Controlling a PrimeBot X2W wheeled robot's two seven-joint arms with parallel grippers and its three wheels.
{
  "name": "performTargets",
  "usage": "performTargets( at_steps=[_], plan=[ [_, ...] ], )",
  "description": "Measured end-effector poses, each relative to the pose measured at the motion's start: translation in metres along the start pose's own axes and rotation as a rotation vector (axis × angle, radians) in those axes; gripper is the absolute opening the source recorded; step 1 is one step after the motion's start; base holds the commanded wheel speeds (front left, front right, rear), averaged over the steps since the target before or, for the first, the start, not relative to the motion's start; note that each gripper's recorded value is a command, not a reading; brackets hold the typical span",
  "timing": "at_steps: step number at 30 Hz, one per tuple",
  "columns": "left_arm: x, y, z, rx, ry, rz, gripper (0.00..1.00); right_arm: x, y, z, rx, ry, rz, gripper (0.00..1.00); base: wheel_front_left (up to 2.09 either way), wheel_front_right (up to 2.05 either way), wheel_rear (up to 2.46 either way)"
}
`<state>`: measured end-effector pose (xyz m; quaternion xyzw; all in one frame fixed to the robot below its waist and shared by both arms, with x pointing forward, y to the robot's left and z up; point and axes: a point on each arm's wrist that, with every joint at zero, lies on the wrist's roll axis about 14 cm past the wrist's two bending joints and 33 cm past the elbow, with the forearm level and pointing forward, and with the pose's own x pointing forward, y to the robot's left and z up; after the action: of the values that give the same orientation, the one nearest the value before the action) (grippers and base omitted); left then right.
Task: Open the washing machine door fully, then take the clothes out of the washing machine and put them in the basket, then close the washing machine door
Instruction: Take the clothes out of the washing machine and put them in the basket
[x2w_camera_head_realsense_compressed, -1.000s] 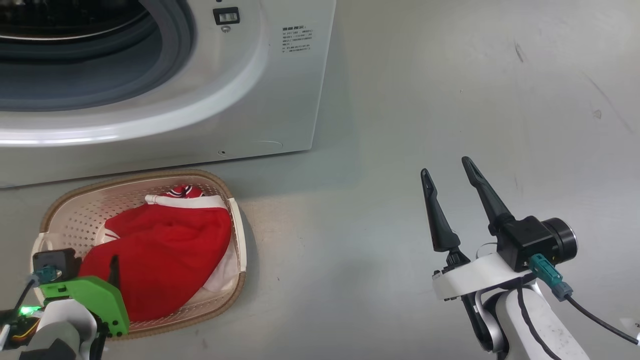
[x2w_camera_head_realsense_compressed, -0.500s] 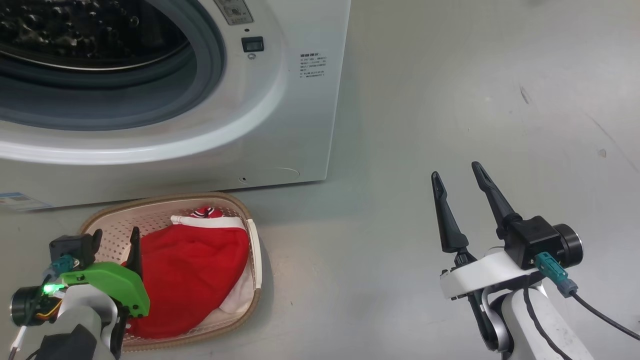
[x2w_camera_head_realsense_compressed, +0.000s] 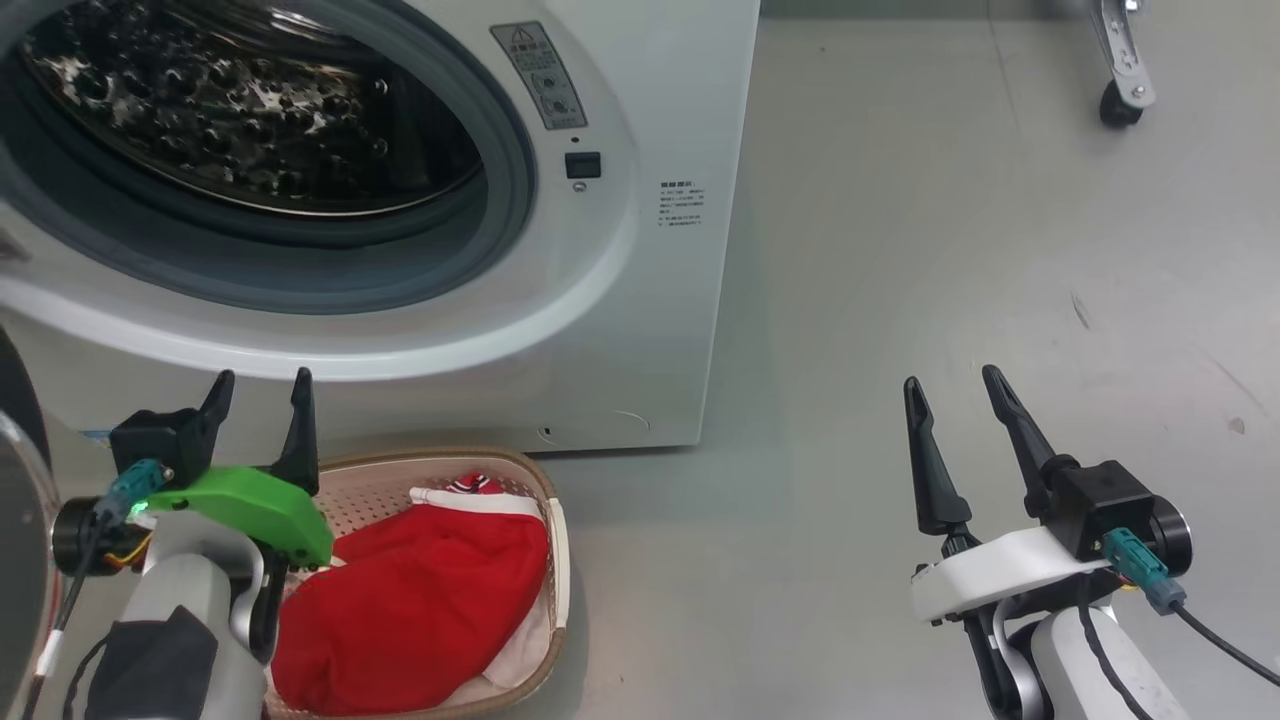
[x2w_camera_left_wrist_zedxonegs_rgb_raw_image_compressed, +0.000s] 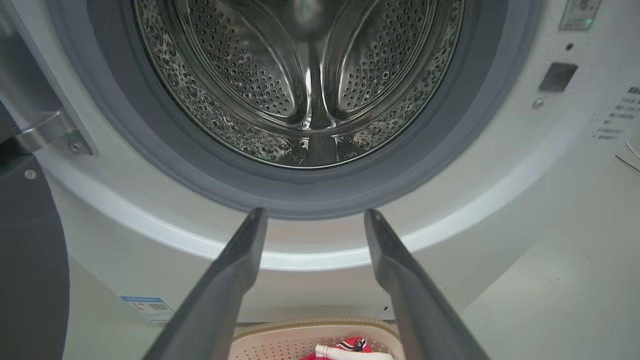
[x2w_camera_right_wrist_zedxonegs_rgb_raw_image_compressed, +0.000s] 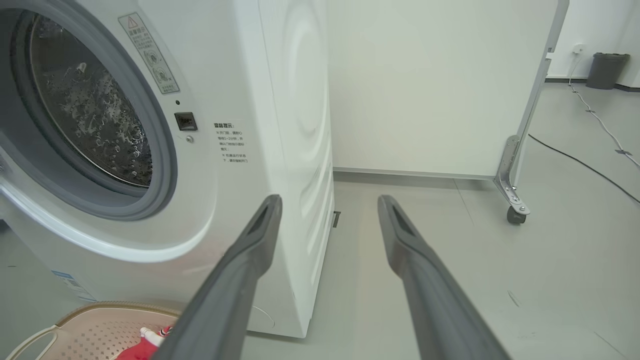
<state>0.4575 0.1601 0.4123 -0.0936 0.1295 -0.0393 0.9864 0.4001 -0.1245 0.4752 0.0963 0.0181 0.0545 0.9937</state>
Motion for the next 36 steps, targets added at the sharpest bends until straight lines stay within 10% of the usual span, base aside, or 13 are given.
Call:
performTargets(
  at_steps=[36],
  plan=[
    [-0.109, -0.003, 0.033, -0.033, -0.219, 0.018, 1.00, -0.040, 0.027, 0.026, 0.012, -0.070, 0.092, 1.00, 0.00, 0.00, 0.00]
  ],
)
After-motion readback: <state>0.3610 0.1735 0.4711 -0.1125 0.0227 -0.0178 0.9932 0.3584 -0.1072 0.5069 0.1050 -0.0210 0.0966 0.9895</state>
